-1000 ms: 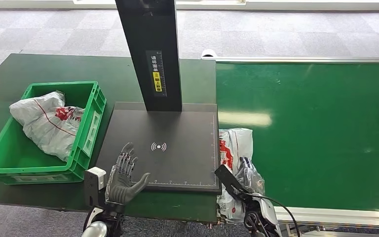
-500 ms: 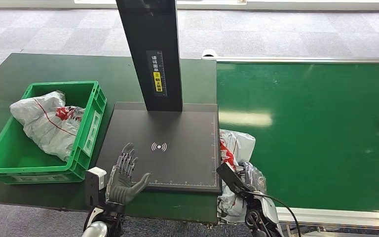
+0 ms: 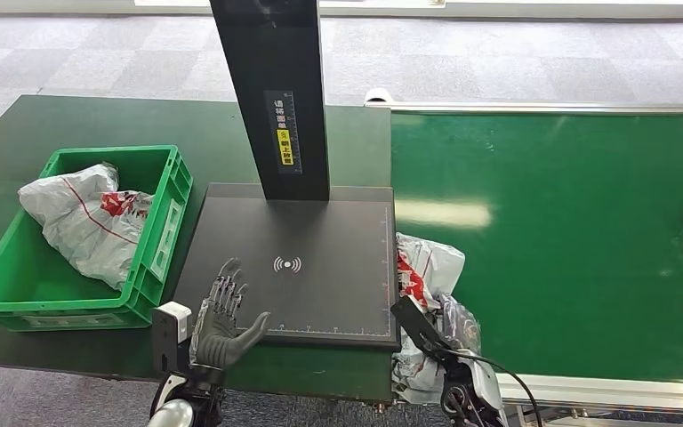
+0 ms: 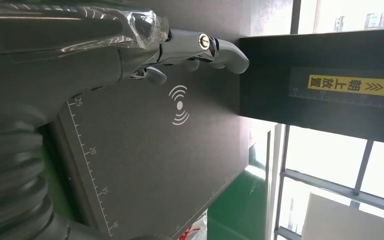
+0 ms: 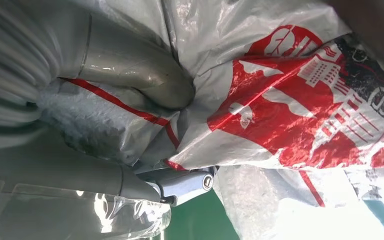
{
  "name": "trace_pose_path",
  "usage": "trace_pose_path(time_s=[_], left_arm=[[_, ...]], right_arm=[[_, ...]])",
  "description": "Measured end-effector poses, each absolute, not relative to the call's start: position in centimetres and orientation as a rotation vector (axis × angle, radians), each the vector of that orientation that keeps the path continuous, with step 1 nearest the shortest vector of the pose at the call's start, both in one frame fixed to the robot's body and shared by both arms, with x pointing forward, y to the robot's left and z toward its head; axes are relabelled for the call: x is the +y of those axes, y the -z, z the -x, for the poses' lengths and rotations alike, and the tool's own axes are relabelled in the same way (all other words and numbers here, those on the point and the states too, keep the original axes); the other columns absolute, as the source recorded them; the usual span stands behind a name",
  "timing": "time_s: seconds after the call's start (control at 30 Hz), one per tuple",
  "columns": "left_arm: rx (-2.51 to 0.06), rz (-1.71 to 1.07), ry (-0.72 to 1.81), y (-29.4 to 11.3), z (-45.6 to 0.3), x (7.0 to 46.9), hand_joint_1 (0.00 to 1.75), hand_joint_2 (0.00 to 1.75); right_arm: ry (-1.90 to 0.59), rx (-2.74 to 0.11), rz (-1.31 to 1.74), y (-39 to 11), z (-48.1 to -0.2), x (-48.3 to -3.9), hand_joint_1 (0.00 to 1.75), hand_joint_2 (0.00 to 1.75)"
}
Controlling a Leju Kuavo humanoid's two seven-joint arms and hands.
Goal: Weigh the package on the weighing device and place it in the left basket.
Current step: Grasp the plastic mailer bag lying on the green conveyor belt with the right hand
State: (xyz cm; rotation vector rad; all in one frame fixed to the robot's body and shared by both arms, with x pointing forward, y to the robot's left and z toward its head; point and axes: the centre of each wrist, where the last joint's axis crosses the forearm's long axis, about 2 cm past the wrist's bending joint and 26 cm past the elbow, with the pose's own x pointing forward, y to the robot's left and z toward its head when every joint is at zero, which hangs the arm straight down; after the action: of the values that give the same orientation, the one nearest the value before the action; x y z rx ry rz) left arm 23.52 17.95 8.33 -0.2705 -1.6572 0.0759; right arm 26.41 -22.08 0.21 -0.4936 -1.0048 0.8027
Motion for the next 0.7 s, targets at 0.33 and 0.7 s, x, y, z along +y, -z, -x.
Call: trace_pose_path(time_s=[0.33,0.7], left_arm=[[-1.675,0.224,-0.100,-8.1,-22.5,18.7,0.00,1.75],[-1.703,0.200,-0.120,-8.2,-22.3,19.4,0.00,1.75]], right_arm=[[-0.583,-1.531,0.801,-9.2,-27.1,-23.8,1.75,1.75],[-0.285,-2.024,1.011,-18.4,-25.3,-26.4,1.75,1.75]])
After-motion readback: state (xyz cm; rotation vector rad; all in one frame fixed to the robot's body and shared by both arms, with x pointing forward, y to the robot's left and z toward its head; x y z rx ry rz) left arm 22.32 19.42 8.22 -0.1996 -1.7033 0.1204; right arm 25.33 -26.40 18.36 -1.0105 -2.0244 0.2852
